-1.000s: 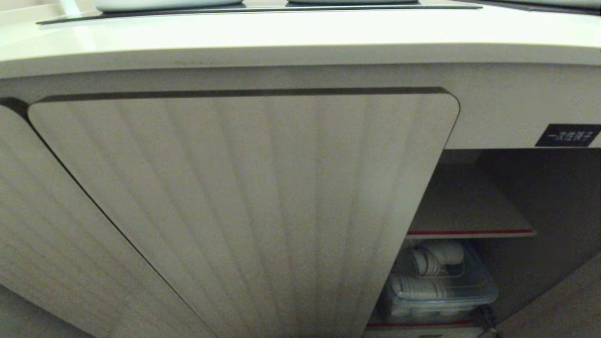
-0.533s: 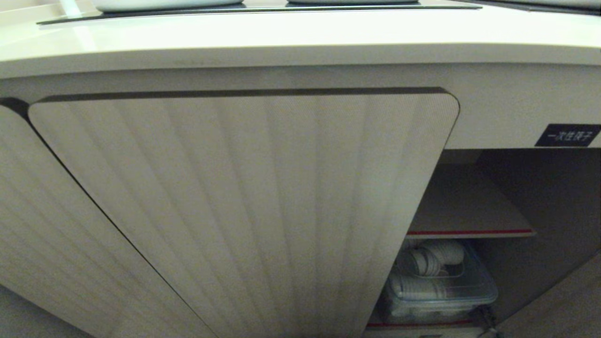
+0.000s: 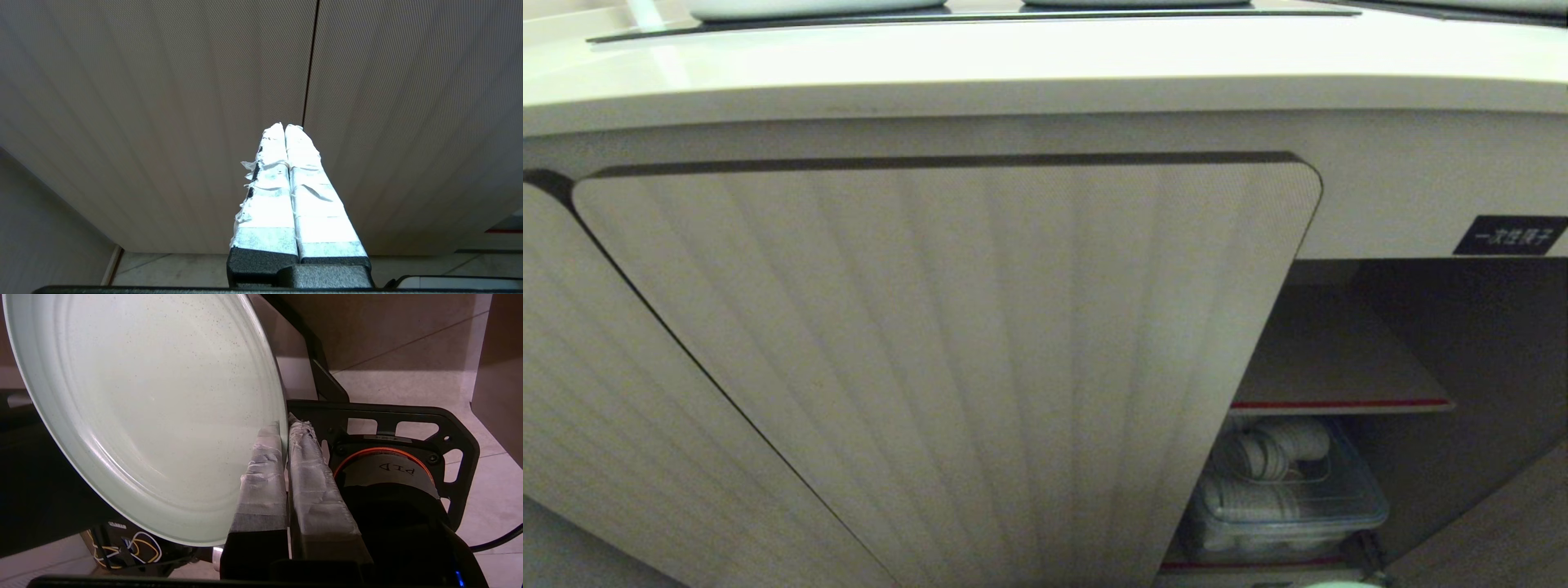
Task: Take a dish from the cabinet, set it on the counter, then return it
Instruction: Put it back into the cabinet
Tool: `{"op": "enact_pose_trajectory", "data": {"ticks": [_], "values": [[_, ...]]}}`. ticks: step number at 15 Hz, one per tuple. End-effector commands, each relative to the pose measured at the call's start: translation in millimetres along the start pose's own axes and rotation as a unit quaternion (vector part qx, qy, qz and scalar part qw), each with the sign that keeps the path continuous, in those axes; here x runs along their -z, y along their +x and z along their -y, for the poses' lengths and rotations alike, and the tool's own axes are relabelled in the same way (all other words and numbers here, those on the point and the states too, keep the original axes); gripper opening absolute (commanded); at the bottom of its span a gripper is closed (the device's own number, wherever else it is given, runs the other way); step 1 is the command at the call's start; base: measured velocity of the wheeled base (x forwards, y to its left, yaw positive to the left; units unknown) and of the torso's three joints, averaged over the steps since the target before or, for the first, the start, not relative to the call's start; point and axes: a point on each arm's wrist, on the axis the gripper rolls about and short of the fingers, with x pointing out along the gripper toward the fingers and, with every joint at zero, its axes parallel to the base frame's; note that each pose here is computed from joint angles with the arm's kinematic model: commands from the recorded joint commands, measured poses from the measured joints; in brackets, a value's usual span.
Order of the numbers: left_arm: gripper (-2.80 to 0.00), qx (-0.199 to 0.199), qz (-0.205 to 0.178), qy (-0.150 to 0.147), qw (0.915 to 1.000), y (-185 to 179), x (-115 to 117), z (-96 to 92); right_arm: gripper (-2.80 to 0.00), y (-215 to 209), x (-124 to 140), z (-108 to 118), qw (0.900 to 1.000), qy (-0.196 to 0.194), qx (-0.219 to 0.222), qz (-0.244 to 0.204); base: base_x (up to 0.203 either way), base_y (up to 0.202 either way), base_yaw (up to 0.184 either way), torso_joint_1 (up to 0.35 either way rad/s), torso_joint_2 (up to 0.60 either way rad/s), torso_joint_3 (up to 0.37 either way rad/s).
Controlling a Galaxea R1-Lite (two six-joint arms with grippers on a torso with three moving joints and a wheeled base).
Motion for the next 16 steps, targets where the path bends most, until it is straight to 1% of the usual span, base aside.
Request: {"op": "enact_pose_trajectory", "data": {"ticks": [1,6,9,13,16], "values": [[-2.8,0.0,0.0,0.0,1.0,0.0,0.0,0.0,-2.8,-0.1,-0.3,0.2,1.0,0.012,0.008,0.002,0.0,0.0,0.0,0.0,0.0,0.0],[-2.8,0.0,0.0,0.0,1.0,0.0,0.0,0.0,-2.8,0.6,-1.9,1.0,0.998,0.061,0.023,0.009,0.0,0.0,0.0,0.0,0.0,0.0],[-2.8,0.0,0.0,0.0,1.0,0.0,0.1,0.0,-2.8,-0.1,-2.5,1.7,0.995,0.09,0.025,0.016,0.0,0.0,0.0,0.0,0.0,0.0],[-2.8,0.0,0.0,0.0,1.0,0.0,0.0,0.0,-2.8,-0.1,-4.7,3.0,0.991,0.128,0.037,0.035,0.0,0.0,0.0,0.0,0.0,0.0],[-2.8,0.0,0.0,0.0,1.0,0.0,0.0,0.0,-2.8,-0.5,-9.5,2.5,0.987,0.151,0.031,0.056,0.0,0.0,0.0,0.0,0.0,0.0]]}}
